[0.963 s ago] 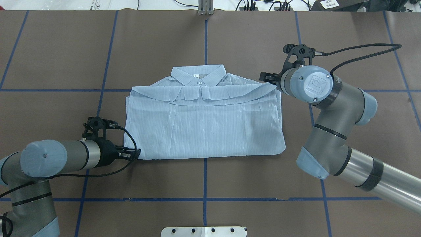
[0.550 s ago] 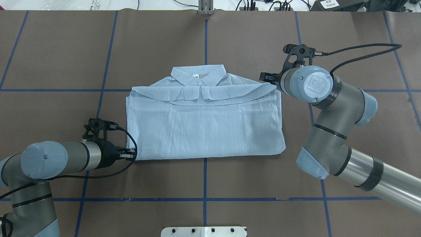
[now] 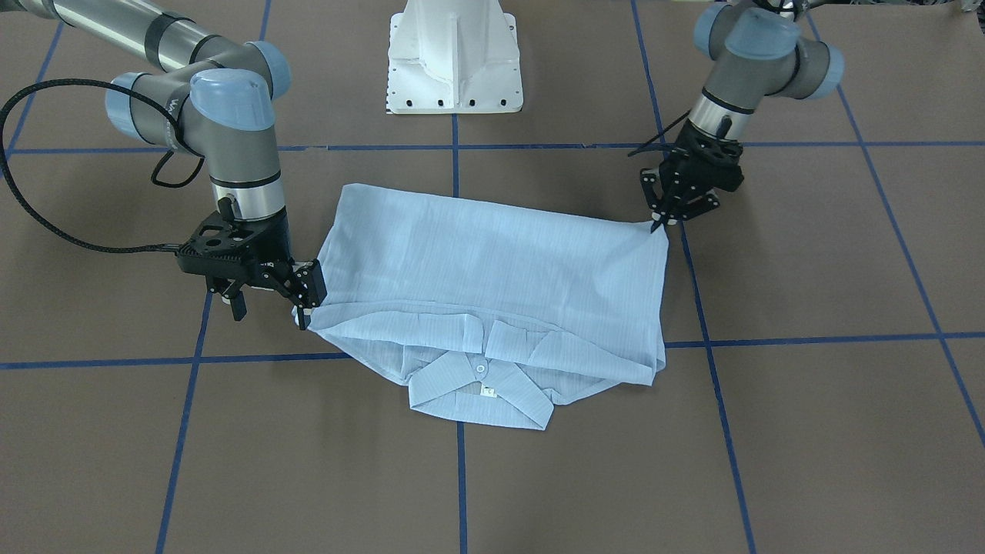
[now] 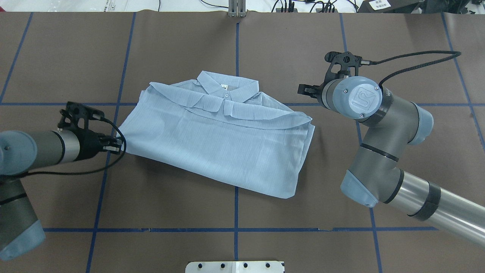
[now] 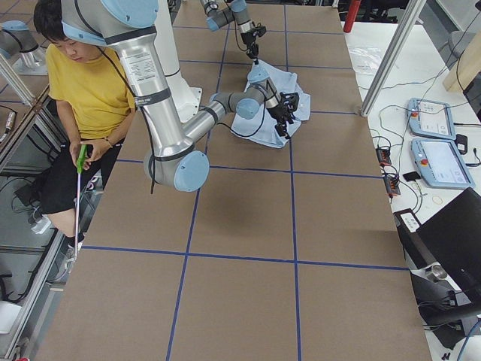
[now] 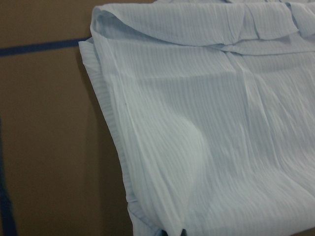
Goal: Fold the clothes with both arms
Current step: 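Fold the grasped side over toward the right gripper with the left gripper, then release and raise the left gripper while moving the right gripper to the collar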
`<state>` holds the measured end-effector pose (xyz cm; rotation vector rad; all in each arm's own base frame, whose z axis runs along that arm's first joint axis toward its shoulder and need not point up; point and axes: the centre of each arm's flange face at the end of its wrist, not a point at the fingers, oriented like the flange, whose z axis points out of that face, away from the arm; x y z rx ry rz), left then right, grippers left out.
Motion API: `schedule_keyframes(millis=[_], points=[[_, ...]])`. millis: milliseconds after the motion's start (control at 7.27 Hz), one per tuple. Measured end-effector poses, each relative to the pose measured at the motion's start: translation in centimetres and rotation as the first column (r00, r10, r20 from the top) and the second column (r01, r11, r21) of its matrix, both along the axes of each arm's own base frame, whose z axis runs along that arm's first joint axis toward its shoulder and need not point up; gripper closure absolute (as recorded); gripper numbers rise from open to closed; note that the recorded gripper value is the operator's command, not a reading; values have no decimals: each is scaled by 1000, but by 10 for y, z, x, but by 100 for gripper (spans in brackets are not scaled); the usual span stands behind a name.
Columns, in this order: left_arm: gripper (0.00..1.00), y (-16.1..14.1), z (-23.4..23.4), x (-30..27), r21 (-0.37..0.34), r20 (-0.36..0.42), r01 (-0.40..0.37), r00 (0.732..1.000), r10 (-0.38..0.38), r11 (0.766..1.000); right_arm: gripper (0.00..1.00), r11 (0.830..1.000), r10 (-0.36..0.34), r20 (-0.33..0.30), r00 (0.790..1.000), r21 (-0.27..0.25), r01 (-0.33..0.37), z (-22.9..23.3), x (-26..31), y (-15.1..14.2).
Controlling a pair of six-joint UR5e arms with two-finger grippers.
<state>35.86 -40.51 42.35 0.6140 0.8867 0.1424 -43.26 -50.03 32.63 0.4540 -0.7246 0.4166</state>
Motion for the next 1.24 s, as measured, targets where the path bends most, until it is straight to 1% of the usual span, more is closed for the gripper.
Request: schedule_keyframes(millis=[138,275,550,688,825,962,1100,1238], points=[[100,-49,15,-21,51,65,50,997,-53,997,0,1000,0,0,1000,0,0,0,0,0],[100,-102,18,-27,83,101,105,988,-113,991,0,1000,-1,1,1000,0,1,-1,-1,0],[100,-198,8,-10,111,155,222,959,-238,969,0,1000,0,5,1000,1,0,-2,-1,1],[100,-243,4,0,112,173,260,945,-277,959,0,1000,-1,8,1000,2,1,-4,-1,1],[76,-280,2,10,112,182,283,937,-300,953,0,1000,-2,10,1000,4,2,-5,-1,1],[1,-306,-2,15,112,185,296,932,-312,949,0,1000,-2,12,1000,5,2,-7,-2,2],[0,-317,-5,14,122,181,298,931,-316,947,0,1000,0,20,1000,4,0,-11,-5,2],[0,-321,-8,9,130,163,280,940,-299,951,0,1000,12,43,999,-5,-12,-21,-13,1]])
